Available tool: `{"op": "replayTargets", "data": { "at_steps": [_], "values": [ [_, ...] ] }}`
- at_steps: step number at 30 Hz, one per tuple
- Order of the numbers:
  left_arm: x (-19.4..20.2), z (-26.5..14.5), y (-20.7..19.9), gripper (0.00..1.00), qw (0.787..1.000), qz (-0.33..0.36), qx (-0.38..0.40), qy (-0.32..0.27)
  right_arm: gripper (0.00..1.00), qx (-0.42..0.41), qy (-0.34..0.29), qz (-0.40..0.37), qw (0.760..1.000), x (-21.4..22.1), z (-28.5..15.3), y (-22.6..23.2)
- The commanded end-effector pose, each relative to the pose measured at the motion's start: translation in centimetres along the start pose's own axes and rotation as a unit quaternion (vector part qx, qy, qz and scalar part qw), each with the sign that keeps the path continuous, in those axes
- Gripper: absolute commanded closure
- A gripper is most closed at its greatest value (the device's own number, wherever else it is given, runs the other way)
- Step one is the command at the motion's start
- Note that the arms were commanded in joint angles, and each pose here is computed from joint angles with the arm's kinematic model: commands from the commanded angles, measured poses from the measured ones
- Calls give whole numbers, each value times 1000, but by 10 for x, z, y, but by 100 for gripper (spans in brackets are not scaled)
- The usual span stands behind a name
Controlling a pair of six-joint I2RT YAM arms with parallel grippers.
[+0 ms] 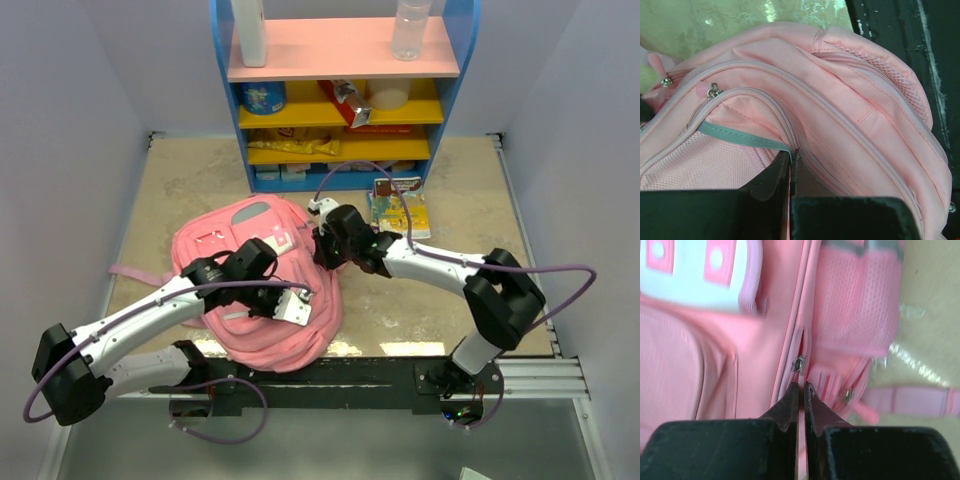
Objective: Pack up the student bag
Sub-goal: Zip the student bag at the center of the board, then unzip the student bag at the center of the board.
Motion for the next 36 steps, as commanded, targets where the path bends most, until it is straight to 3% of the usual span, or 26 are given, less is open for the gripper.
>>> {"op": "replayTargets", "data": {
  "at_steps": [1, 8, 12, 15, 17, 24, 30, 36],
  "values": [
    [-7, -7, -50, 100, 991, 0, 136, -18, 100, 16, -76, -44, 996, -69, 12, -12],
    [-12, -6, -39, 100, 994, -5, 108, -14, 100, 7, -85, -44, 995, -88, 15, -10],
    [-19, -10, -20, 100, 998, -23, 51, -13, 53, 46, -94, -19, 994, -79, -1, -21],
    [-24, -19, -9, 100, 999, -25, 17, -13, 39, 66, -113, 5, 991, -75, -21, -26],
    [-25, -28, -4, 100, 1000, -9, -5, -9, 39, 80, -126, 23, 988, -68, -38, -29],
    [-14, -52, 4, 100, 998, 22, -51, 28, 59, 102, -111, 49, 987, -10, -60, -36],
    [-6, -44, -3, 100, 999, -15, -15, 50, 43, 68, -84, -40, 993, 21, -49, -32],
    [-9, -66, 10, 100, 996, -6, -70, 59, 38, 54, -100, -70, 991, 7, -43, -29]
  ]
}}
Point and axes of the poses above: each gripper's point midway between its finger pads, its own z axis out along the fingers, its own y axis along the line the jaws close on, x = y × z, the point moved 3 cm from there along -z, back along the fingers, and after that the axes turned 12 degrees about -z, right-handed, at the moved point
